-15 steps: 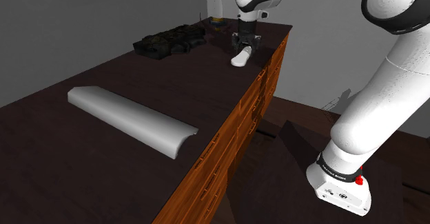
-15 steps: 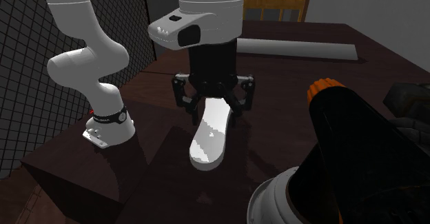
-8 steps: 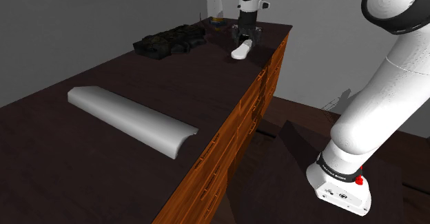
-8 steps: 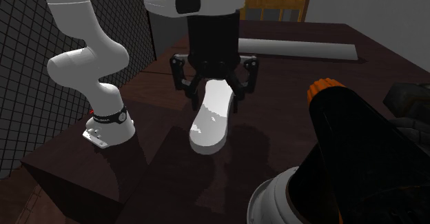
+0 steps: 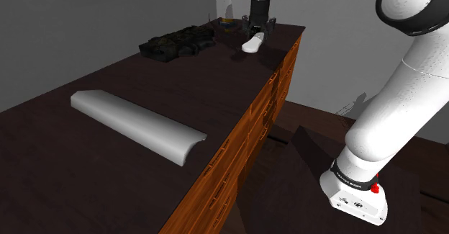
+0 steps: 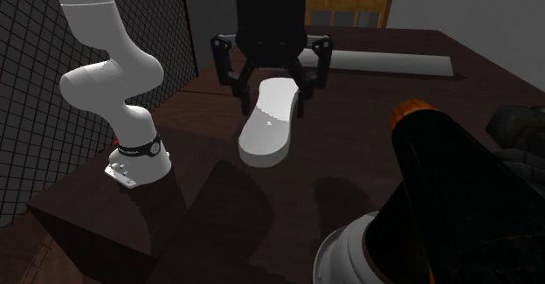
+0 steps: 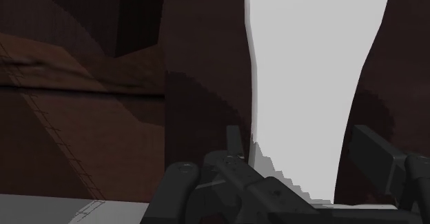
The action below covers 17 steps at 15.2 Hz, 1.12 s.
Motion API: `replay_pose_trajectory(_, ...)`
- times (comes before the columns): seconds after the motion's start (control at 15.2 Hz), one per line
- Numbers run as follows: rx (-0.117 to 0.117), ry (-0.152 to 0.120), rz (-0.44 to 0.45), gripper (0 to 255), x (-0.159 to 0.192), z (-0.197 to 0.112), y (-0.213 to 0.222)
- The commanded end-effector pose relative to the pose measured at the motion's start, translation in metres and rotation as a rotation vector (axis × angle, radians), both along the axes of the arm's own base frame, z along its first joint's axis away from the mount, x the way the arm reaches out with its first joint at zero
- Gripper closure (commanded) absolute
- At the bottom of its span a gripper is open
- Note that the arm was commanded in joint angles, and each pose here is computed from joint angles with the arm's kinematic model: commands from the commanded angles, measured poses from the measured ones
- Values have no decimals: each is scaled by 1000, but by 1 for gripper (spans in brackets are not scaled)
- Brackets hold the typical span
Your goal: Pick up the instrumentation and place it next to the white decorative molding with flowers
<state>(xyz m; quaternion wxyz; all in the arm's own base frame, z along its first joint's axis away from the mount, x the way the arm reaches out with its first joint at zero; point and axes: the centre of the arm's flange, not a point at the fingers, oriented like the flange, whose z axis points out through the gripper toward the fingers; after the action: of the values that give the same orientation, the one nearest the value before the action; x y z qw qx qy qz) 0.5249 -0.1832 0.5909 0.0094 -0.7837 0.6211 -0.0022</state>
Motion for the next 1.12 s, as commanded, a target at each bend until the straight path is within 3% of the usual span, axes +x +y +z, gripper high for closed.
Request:
replay_pose_trajectory(0.0, 0, 0, 0, 255, 0, 11, 0)
replay_pose_trajectory(1.06, 0, 0, 0, 255, 56, 16, 190)
